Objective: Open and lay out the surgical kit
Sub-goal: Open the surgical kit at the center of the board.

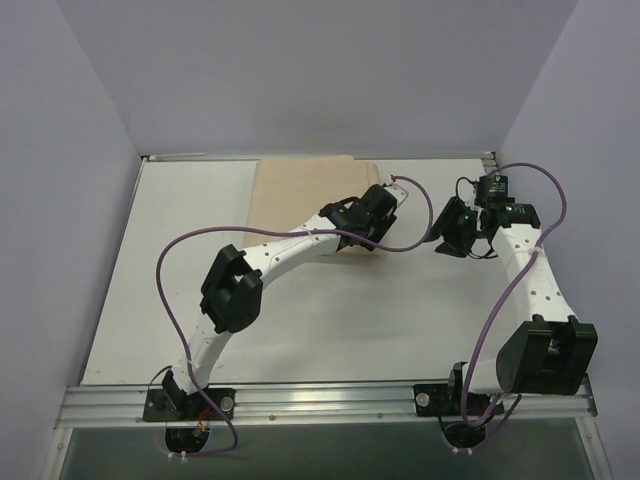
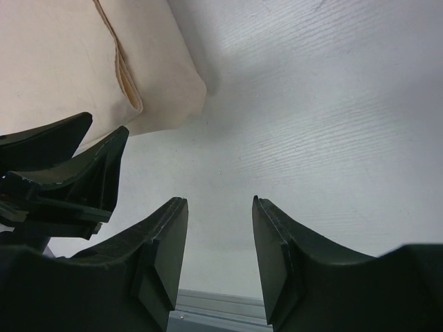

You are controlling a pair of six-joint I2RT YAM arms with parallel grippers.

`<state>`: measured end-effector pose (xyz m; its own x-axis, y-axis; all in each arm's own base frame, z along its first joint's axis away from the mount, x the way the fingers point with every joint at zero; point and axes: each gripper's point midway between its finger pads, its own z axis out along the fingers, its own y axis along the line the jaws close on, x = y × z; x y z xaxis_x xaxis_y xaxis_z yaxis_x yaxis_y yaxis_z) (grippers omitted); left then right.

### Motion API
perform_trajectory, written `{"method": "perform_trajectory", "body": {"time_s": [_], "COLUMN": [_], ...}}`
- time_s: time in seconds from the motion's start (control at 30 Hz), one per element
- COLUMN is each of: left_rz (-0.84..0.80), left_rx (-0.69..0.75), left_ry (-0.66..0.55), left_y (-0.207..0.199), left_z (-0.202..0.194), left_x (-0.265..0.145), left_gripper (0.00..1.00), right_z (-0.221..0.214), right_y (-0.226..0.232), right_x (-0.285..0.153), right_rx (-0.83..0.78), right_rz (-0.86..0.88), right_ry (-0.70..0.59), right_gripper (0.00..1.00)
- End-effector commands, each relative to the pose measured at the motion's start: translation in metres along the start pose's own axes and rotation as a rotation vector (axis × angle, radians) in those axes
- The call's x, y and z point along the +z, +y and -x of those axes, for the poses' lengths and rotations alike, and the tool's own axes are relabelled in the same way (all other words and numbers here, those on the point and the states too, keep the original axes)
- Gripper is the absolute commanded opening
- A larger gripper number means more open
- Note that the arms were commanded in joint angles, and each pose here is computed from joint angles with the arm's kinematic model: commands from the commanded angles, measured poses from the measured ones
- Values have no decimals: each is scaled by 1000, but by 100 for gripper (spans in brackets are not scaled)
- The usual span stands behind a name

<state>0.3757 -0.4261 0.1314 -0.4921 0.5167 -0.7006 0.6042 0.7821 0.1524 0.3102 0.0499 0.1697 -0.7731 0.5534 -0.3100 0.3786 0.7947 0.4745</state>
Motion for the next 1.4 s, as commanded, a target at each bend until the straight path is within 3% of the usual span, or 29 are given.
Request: {"method": "perform_trajectory", "body": {"time_s": [0.0, 0.63, 0.73, 0.8, 0.97, 1.0, 1.2, 1.37], "left_rz": [-40, -61, -52, -29, 11, 21, 77, 300], "left_rx": [-26, 5, 6, -2, -35, -53, -192, -324], "left_ry": [-77, -18, -20, -27, -80, -97, -142, -98], "left_y": [-7, -19, -17, -11, 5, 11, 59, 179], "left_z": [22, 0, 1, 7, 31, 39, 66, 54], "left_x": [-3, 26, 26, 23, 5, 0, -29, -61], "left_gripper": [52, 51, 41, 29, 13, 4, 2, 2], "right_z": [-6, -6, -6, -5, -4, -4, -3, 6], "right_y": [-3, -5, -6, -6, -6, -6, -6, 4], "right_x": [-1, 5, 5, 5, 8, 9, 15, 20], "right_rx": [7, 10, 7, 5, 3, 3, -2, -9], "right_rz": [-4, -9, -14, -16, -19, -19, -21, -15], "right_ry": [24, 41, 42, 42, 47, 51, 63, 67], "right_gripper": [42, 42, 42, 42, 42, 42, 42, 42]}}
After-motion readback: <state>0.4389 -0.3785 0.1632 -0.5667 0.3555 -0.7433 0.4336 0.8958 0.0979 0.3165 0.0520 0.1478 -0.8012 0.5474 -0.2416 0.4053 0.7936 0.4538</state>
